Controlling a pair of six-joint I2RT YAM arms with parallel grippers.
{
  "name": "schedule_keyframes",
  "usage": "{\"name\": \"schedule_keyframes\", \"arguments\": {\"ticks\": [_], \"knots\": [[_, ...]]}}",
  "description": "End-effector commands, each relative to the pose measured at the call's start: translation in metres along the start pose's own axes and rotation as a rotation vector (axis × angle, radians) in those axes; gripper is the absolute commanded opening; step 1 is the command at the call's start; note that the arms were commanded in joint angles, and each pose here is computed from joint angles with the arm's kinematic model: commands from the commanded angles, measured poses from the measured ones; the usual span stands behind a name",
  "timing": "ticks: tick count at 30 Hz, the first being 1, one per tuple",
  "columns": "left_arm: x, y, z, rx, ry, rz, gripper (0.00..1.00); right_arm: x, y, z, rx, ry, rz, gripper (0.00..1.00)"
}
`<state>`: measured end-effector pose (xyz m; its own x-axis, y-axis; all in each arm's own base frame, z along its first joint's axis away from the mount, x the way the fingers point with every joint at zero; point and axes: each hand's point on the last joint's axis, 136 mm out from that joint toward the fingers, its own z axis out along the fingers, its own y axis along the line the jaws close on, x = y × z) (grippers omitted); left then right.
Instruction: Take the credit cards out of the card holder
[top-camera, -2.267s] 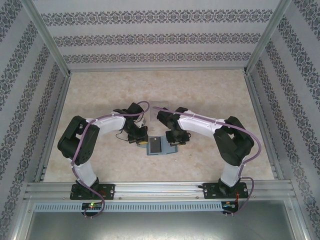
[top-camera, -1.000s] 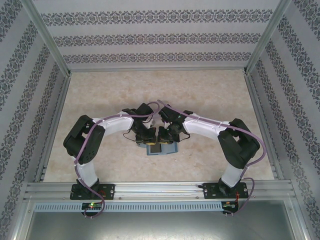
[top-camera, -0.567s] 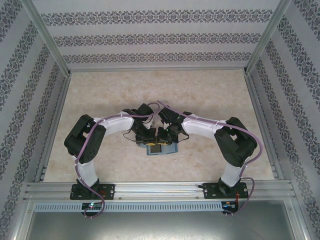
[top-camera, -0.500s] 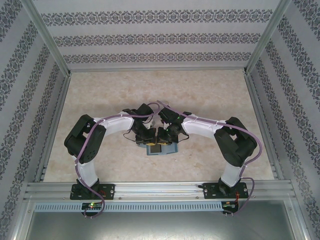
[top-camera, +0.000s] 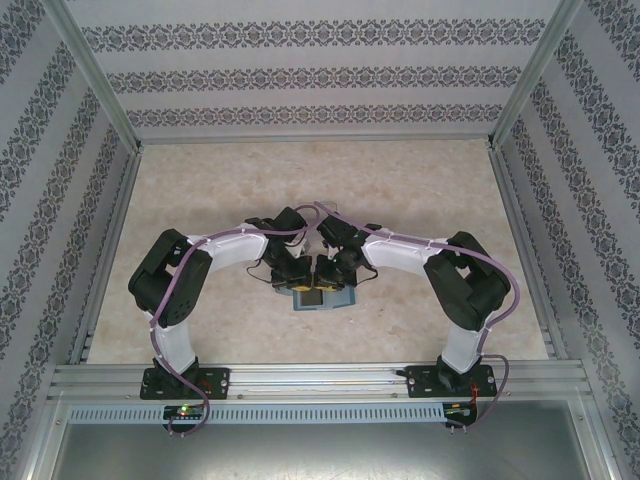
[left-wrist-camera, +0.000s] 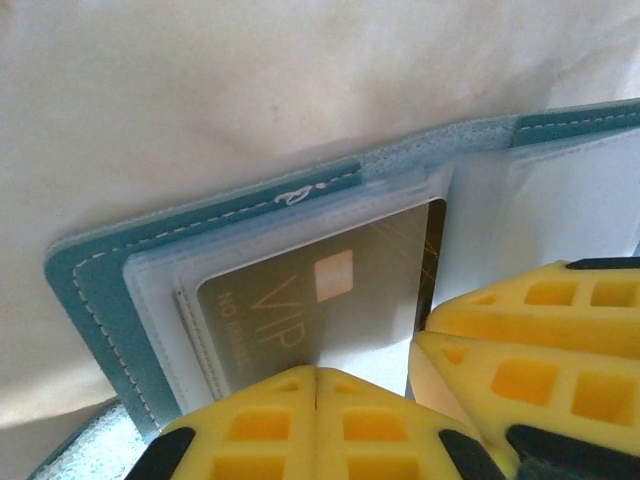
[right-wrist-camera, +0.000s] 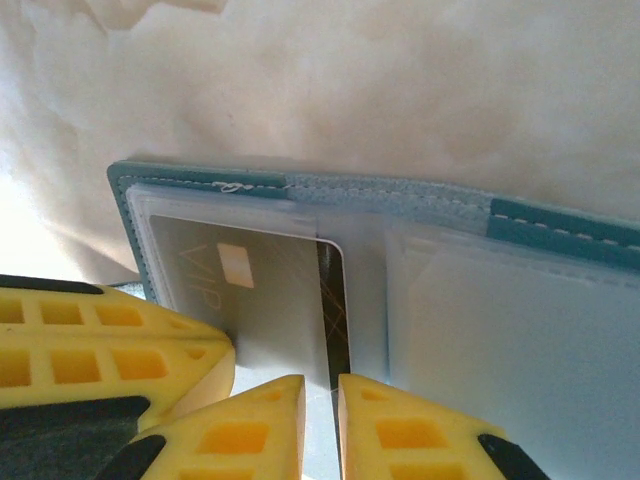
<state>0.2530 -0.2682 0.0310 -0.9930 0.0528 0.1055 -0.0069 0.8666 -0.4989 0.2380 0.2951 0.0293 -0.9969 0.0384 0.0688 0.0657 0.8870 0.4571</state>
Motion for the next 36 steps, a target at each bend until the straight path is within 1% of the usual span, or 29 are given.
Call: {"name": "schedule_keyframes", "arguments": {"ticks": [1,10,22,28,33,36], "knots": [[0.003,0.001,0.006,-0.012,0.010,-0.001,0.00,0.002,-0.008,0.006,0.011,0.021,0.018,0.17],[0.004,0.002,0.007,-0.014,0.013,-0.002,0.00,0.002,-0.011,0.007,0.021,0.017,0.019,0.17],[0.004,0.003,0.006,-0.017,0.013,-0.002,0.00,0.003,-0.026,0.003,0.106,0.004,0.010,0.19],[0.004,0.004,0.007,-0.023,0.015,-0.005,0.00,0.002,-0.027,0.000,0.121,-0.004,0.003,0.20],[0.005,0.011,0.009,-0.055,0.017,-0.005,0.00,0.000,-0.025,-0.004,0.118,-0.014,-0.001,0.22],[0.007,0.021,0.008,-0.110,0.022,-0.005,0.00,-0.001,-0.022,-0.007,0.108,-0.021,-0.003,0.23]]}}
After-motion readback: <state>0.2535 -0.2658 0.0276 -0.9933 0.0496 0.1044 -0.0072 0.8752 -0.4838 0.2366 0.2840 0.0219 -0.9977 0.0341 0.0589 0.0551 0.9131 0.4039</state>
